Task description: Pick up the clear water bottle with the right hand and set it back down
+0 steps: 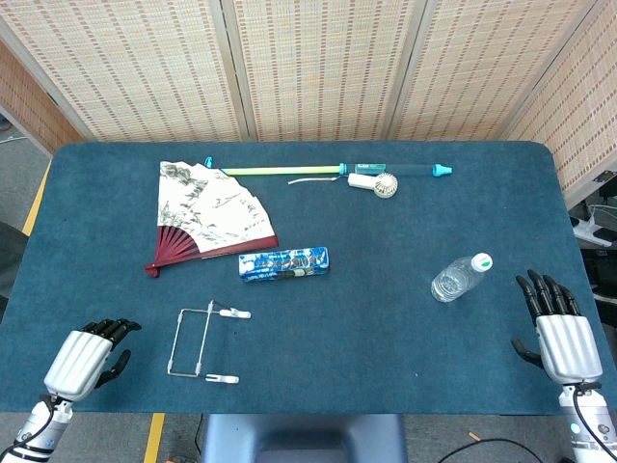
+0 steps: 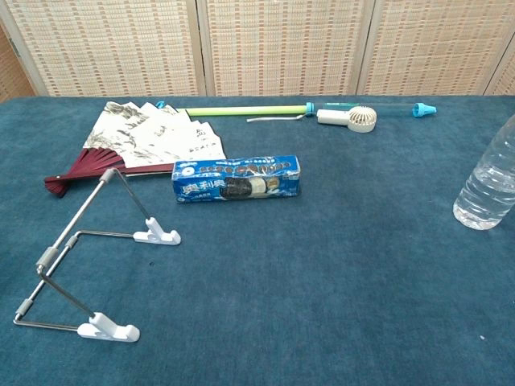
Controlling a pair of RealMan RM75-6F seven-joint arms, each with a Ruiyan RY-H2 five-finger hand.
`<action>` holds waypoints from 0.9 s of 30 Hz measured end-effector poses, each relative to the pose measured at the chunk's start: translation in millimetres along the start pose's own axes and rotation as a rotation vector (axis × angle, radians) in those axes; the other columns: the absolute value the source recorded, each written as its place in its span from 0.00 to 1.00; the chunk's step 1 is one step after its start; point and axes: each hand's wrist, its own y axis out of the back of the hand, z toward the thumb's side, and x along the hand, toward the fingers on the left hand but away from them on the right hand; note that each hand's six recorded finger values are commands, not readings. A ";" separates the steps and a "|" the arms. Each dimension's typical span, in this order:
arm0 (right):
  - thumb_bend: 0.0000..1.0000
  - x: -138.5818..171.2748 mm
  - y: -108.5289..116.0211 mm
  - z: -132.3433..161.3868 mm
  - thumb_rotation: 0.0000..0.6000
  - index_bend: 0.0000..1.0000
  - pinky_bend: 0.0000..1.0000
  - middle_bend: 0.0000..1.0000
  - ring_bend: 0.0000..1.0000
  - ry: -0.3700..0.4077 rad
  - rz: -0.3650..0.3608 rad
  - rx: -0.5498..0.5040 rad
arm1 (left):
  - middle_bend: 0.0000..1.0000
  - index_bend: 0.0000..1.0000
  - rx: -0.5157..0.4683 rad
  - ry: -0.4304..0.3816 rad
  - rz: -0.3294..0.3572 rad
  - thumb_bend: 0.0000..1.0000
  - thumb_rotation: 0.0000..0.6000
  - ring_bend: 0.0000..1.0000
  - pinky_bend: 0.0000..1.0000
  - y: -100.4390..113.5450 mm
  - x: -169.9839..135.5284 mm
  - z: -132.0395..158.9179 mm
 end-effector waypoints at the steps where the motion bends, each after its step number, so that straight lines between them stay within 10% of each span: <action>1: 0.12 0.7 0.3 0.0 1.00 0.00 0.13 0.00 0.00 -0.002 -0.003 0.001 | 0.36 0.32 0.000 0.000 0.000 0.44 1.00 0.38 0.52 0.1 0.0 -0.1; 27: 0.12 3.9 -11.9 -15.4 1.00 0.00 0.11 0.00 0.00 -0.022 -0.199 -0.511 | 0.36 0.32 -0.005 -0.002 0.008 0.44 1.00 0.38 0.52 2.1 -1.9 -0.6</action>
